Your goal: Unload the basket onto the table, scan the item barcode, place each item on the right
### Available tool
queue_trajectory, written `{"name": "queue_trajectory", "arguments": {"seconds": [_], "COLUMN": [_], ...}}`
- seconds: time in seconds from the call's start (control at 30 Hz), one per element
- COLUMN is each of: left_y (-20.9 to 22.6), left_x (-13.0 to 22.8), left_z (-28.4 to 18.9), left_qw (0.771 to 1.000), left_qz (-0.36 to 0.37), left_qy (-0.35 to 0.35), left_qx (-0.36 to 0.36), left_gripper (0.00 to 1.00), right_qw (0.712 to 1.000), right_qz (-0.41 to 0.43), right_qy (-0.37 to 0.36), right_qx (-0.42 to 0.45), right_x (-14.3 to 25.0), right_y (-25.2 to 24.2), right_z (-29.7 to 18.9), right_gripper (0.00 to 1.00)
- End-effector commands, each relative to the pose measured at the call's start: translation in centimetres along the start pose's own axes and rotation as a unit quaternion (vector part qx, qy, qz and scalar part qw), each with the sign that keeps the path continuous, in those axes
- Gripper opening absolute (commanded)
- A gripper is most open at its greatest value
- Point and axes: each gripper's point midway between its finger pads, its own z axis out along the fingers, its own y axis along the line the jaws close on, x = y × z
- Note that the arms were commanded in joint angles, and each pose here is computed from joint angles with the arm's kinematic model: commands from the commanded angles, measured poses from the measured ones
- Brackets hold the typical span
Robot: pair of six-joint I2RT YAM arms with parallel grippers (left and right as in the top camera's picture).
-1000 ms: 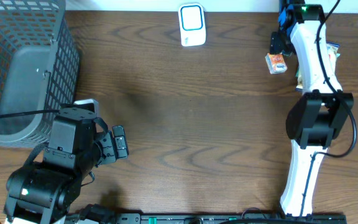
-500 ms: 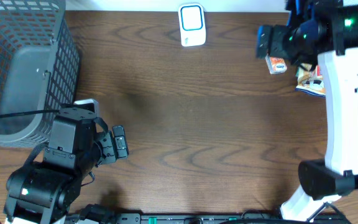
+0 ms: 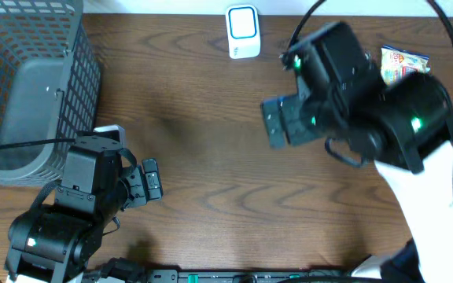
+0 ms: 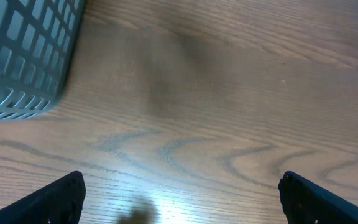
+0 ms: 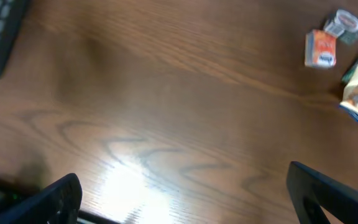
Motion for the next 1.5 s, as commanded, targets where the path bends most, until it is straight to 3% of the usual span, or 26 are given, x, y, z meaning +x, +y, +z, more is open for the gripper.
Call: {"name": "queue_trajectory", "arguments": {"seconds": [0.0, 0.27, 0.5, 1.2, 1.47], "left_y": [0.0, 0.0, 0.0, 0.0, 0.1], "left_x": [0.0, 0.0, 0.0, 0.0, 0.0], "left_z": [-0.1, -0.1, -0.1, -0.1, -0.1], "left_qw": [1.000, 1.000, 1.000, 1.000, 1.000], "left_qz": [0.000, 0.000, 0.000, 0.000, 0.000], "left_qy": [-0.002, -0.002, -0.002, -0.002, -0.002], "left_qx": [0.000, 0.000, 0.000, 0.000, 0.000], "left_gripper": [0.98, 0.98, 0.98, 0.98, 0.98], "right_qw": [0.999, 0.997, 0.995, 0.994, 0.997], "right_qz": [-0.003, 0.011, 0.004, -0.005, -0.063], "right_qy": [-0.016, 0.013, 0.088, 0.104, 0.052], "right_qx": [0.033, 0.078, 0.037, 0.027, 0.015], "right_x": [1.4, 7.2, 10.8, 11.1, 9.0], "right_y": [-0.5, -2.7, -1.4, -1.0, -2.1], "right_z": [-1.3, -0.7, 0.9, 1.4, 3.3], "right_gripper": [0.99, 0.99, 0.99, 0.99, 0.99]}}
